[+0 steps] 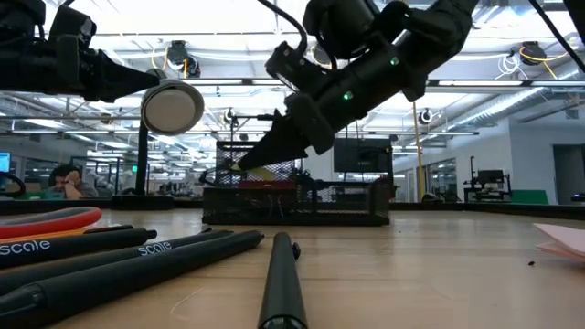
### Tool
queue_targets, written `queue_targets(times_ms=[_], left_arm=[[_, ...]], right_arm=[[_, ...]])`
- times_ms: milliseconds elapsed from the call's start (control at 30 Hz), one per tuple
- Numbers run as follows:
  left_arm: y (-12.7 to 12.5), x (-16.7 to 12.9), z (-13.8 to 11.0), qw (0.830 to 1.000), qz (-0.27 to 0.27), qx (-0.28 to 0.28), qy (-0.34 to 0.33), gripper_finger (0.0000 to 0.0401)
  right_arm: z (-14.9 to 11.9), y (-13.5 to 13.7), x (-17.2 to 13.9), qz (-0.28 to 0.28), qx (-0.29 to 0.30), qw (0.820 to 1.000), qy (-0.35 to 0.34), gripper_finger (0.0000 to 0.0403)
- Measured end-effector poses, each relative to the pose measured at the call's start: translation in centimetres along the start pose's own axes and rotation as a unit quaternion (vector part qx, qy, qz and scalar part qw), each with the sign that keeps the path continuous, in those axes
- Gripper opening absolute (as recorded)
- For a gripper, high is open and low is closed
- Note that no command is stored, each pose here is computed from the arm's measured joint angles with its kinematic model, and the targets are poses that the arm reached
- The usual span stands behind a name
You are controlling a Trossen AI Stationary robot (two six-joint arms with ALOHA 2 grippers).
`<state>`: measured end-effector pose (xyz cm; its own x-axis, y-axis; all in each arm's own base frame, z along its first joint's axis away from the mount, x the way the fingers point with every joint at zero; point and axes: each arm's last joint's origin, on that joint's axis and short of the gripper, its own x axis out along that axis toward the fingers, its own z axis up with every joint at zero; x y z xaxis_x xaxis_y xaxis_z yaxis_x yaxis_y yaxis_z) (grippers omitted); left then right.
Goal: Pick and place office supplies into organizer
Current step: Put the light green eraser into the black desk organizer
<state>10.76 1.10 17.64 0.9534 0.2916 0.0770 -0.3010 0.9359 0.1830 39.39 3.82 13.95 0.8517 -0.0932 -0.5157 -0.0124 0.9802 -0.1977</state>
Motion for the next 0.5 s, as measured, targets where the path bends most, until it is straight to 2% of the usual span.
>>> queue_targets(times_ms=[233, 500], left_arm=[[0.00, 0.00, 0.00, 1.000, 0.000, 0.003, 0.000, 0.0035], [0.00, 0.00, 0.00, 1.000, 0.000, 0.005, 0.000, 0.0035]], right_arm=[[-0.30, -0.07, -0.02, -0.022, -0.015, 0.999, 0.018, 0.0063], [-0.38, -0.07, -0.03, -0.022, -0.015, 0.999, 0.022, 0.0064]])
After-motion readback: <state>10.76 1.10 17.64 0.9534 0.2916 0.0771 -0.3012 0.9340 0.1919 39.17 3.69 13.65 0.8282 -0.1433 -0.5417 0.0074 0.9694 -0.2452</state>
